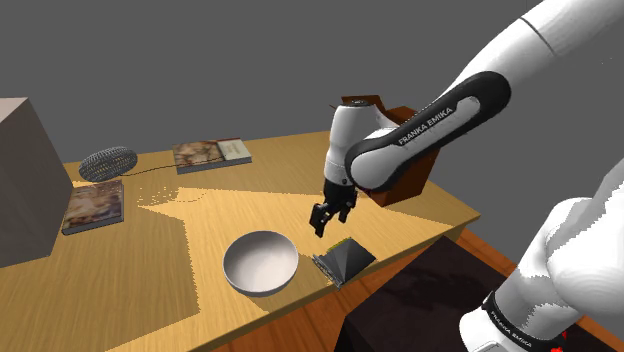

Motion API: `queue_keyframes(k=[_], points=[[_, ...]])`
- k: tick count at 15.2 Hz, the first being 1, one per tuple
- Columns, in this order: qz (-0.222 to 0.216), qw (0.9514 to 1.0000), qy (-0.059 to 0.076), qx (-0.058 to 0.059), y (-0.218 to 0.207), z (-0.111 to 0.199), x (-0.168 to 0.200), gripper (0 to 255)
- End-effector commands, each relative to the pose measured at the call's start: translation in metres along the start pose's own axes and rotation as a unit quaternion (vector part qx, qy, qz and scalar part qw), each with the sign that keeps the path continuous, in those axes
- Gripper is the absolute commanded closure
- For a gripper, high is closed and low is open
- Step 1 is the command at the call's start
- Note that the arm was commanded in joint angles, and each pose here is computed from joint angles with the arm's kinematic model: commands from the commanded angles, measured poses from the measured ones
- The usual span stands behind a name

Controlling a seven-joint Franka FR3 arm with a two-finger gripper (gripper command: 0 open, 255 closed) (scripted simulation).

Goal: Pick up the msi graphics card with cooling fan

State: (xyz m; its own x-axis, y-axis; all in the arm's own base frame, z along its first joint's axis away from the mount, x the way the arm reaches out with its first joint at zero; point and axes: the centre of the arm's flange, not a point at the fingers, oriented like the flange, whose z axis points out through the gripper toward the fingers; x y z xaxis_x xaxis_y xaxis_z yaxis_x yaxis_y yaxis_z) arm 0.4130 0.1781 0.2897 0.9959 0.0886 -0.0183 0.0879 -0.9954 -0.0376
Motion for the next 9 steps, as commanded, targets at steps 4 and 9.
queue_keyframes(k=[4,9], points=[[-0.023,0.9997,-0.005,0.011,-0.037,0.046,0.012,0],[-0.023,0.9997,-0.005,0.011,-0.036,0.073,0.012,0]])
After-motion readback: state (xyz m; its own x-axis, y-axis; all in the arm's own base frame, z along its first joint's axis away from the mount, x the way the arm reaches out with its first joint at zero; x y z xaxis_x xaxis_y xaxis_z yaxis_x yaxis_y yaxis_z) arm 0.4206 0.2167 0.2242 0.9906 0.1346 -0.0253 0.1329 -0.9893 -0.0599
